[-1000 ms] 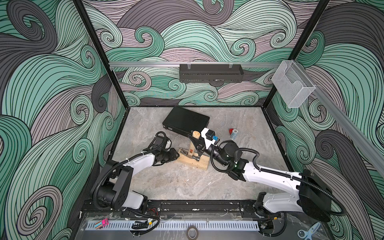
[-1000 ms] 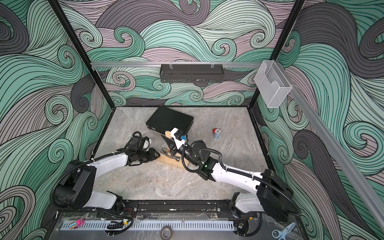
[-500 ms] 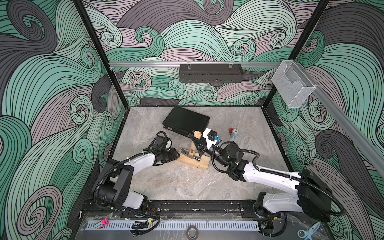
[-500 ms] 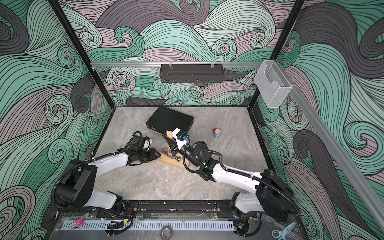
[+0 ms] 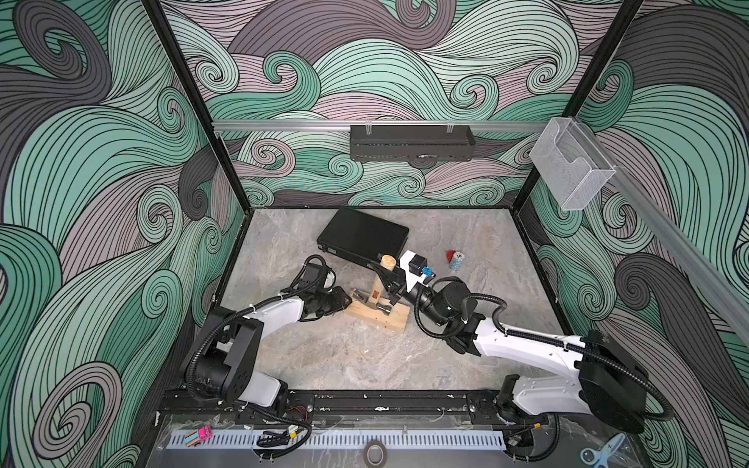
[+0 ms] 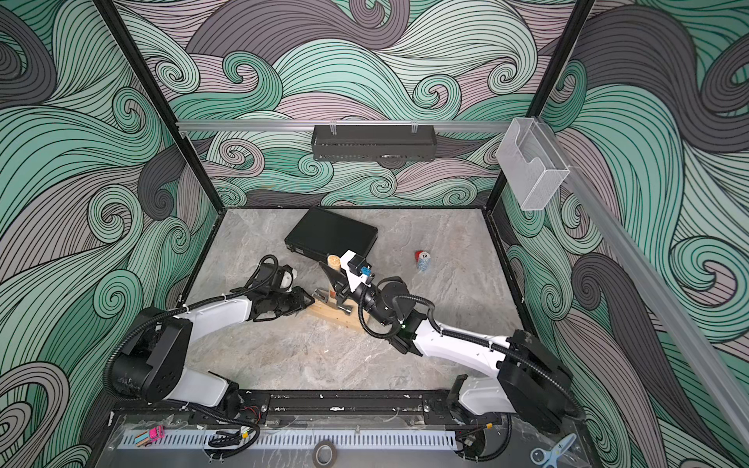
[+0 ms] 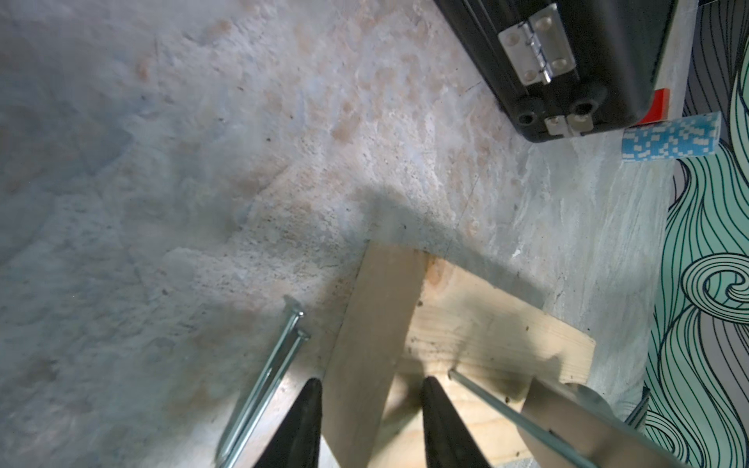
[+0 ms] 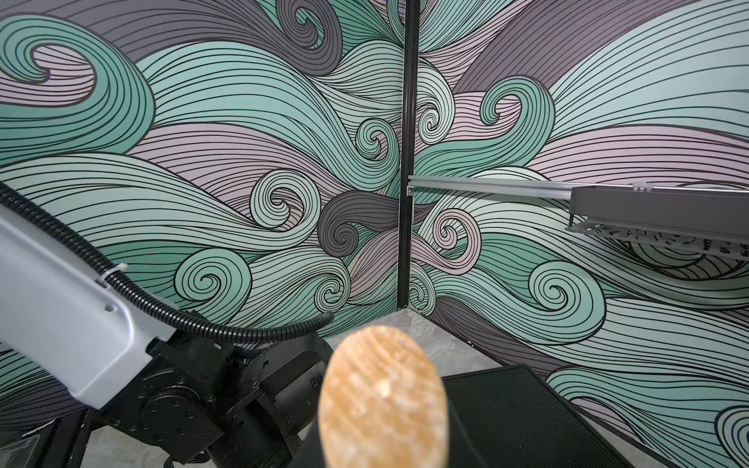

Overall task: Use a claw hammer to pull out a nail
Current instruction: Remove the nail from the mounting plate.

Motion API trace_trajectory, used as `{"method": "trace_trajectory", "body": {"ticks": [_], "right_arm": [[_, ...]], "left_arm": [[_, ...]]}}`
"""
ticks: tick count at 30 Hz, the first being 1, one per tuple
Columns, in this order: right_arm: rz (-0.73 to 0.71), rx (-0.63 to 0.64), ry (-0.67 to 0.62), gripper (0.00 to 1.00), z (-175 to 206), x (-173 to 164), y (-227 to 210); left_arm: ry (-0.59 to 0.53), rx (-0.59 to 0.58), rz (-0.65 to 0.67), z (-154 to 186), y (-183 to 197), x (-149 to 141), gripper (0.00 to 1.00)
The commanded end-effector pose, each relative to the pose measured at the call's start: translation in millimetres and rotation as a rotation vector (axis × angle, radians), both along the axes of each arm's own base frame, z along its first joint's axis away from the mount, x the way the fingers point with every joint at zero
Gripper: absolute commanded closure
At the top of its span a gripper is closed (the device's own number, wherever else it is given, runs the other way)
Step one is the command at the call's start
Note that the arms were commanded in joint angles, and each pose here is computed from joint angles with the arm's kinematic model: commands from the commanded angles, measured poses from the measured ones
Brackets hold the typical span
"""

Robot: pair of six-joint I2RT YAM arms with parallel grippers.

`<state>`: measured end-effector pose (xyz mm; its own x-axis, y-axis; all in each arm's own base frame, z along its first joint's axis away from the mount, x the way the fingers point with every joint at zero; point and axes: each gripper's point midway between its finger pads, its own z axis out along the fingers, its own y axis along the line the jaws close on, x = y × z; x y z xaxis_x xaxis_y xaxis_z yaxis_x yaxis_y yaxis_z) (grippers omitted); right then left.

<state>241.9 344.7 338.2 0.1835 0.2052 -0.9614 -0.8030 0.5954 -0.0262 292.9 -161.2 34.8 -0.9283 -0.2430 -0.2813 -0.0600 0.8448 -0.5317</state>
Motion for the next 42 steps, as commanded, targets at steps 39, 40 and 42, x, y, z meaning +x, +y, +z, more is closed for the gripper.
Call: {"method": "trace_trajectory", "body": {"ticks": [39, 40, 42], "right_arm": [[0.054, 0.153, 0.105, 1.00, -3, -9, -9], [0.054, 0.152, 0.106, 1.00, -3, -9, -10], [0.055, 0.153, 0.107, 1.00, -4, -10, -10]], "left_arm": [[0.243, 0.209, 0.057, -59, 40, -52, 0.62], [0.243, 0.209, 0.056, -59, 40, -52, 0.62], [0.242, 0.210, 0.057, -59, 41, -51, 0.62]]}}
